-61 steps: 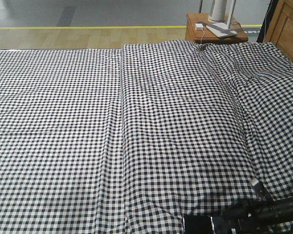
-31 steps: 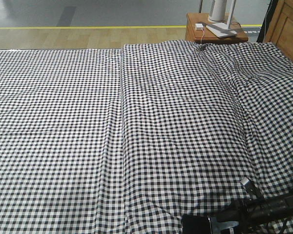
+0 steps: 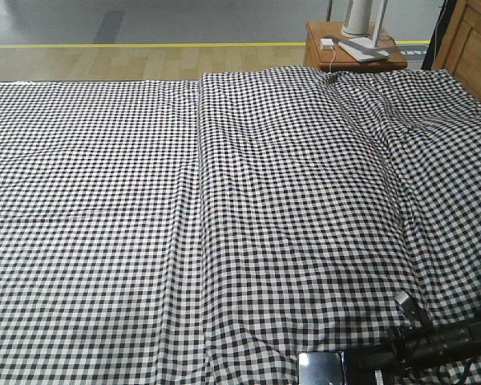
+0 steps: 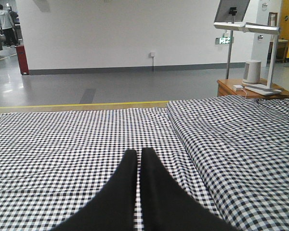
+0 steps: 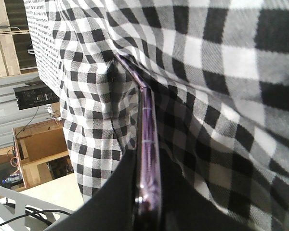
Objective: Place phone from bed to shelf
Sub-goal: 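Close the right gripper on the phone's edge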
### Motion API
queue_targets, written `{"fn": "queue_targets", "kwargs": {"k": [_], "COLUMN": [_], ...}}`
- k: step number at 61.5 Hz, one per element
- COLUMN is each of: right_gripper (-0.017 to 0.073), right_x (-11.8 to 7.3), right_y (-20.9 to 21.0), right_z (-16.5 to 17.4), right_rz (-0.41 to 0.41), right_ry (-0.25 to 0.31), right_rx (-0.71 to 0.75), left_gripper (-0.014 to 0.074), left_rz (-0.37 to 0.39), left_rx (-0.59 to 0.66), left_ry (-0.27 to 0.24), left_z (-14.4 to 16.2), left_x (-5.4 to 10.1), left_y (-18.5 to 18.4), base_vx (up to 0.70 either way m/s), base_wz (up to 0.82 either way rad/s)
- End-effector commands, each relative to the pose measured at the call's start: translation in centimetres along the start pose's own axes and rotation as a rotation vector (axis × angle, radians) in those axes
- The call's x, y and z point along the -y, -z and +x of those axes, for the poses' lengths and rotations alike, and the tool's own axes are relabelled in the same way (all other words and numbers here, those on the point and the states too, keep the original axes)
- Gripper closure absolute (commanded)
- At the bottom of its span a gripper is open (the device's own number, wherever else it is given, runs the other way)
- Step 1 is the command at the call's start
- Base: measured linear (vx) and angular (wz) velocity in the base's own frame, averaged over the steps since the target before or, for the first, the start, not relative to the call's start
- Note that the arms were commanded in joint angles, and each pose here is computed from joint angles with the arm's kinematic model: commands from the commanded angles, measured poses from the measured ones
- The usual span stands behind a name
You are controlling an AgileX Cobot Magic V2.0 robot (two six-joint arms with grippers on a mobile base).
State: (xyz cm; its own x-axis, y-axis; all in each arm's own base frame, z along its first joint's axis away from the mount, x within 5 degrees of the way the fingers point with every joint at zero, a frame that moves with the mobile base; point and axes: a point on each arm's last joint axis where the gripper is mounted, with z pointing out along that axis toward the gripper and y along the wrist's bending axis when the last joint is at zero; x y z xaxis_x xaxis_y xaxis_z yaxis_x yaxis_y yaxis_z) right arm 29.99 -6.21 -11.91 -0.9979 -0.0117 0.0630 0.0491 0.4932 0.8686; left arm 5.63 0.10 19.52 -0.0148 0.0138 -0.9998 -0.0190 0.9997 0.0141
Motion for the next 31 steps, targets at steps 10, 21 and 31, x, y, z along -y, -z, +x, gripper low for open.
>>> {"fn": "queue_targets", "kwargs": {"k": [10,21,31], "right_gripper": [0.0564,0.0563,0.0563], "right_x": [-3.8,-5.9,-8.3], "right_y": [2.0,3.1,4.7], "right_z": [-0.9,-0.7,-1.0], "right_rz": [-0.138,-0.129,-0.105], "right_ry": [0.059,0.116,0.159], "right_rx": [0.009,0.026,0.053], "left_gripper": [0.0592,0.0592,0.0592], "left_rz": [-0.006,-0.006,-0.006], "left_rx": [0.104,0.104,0.104], "left_ry": [0.018,0.018,0.018], "left_z": [-1.5,-1.5,-1.5], "left_x": [-0.1,-0.1,-0.1], "left_y": [0.2,0.2,0.2], "base_vx": [0.0,0.0,0.0], "base_wz": [0.0,0.0,0.0]}}
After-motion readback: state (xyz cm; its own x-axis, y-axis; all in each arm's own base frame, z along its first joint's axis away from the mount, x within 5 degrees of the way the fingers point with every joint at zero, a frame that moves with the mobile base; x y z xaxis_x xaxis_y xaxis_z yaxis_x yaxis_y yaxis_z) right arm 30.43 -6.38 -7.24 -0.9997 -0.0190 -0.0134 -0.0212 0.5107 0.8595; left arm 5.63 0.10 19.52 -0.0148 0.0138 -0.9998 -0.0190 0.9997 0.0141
